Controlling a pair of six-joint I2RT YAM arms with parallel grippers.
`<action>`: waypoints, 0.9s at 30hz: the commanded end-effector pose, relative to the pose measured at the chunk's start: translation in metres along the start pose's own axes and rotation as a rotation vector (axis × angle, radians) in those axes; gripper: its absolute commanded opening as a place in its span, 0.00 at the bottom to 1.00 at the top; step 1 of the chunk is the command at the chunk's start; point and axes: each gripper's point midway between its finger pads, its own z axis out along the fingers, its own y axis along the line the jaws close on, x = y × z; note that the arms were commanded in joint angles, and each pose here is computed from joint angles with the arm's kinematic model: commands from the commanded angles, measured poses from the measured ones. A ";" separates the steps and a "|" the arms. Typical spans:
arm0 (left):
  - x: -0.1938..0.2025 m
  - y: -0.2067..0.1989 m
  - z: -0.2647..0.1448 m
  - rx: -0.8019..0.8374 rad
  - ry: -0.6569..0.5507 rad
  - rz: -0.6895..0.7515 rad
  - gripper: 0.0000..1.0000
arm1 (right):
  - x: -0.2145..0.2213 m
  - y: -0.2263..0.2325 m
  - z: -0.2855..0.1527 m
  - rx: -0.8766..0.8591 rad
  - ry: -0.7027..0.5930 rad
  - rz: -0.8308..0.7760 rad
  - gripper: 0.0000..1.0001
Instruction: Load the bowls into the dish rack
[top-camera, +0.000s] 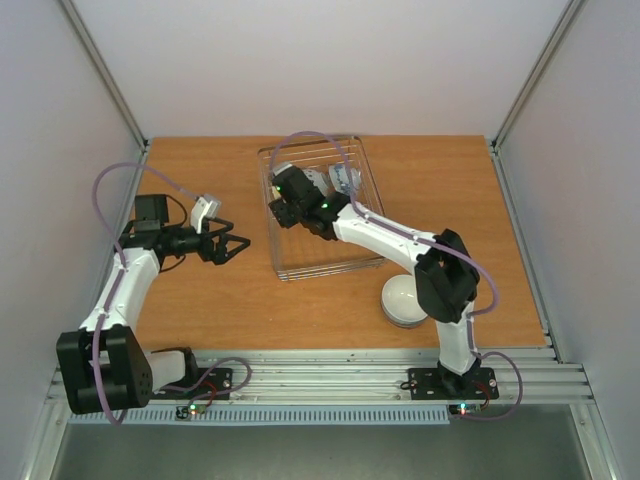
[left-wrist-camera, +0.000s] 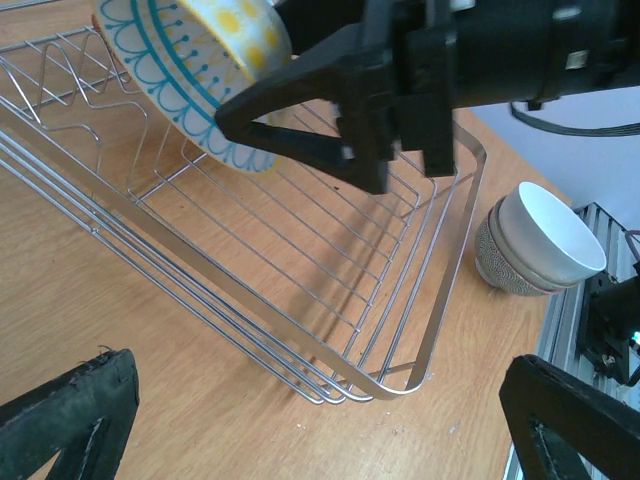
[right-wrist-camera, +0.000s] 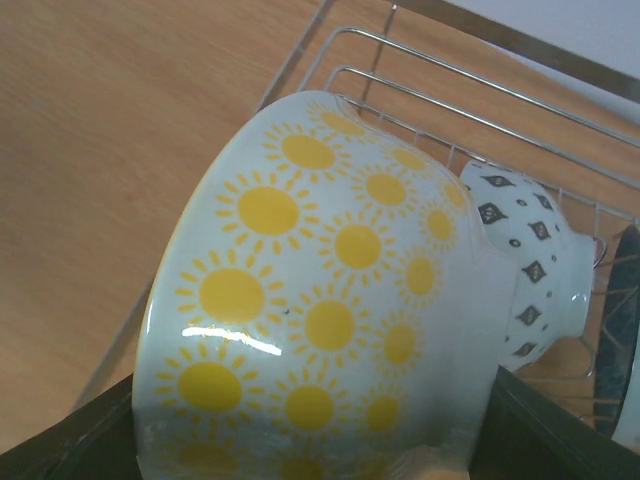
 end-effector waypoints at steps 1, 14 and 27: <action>0.001 0.002 0.002 -0.003 -0.012 0.022 0.99 | -0.020 -0.017 0.006 0.125 -0.038 -0.095 0.01; 0.003 0.005 0.004 0.007 -0.007 0.016 0.99 | -0.038 -0.004 0.027 0.245 -0.125 -0.223 0.01; 0.005 0.005 0.006 0.020 -0.003 0.009 0.99 | -0.053 -0.002 0.053 0.378 -0.160 -0.361 0.01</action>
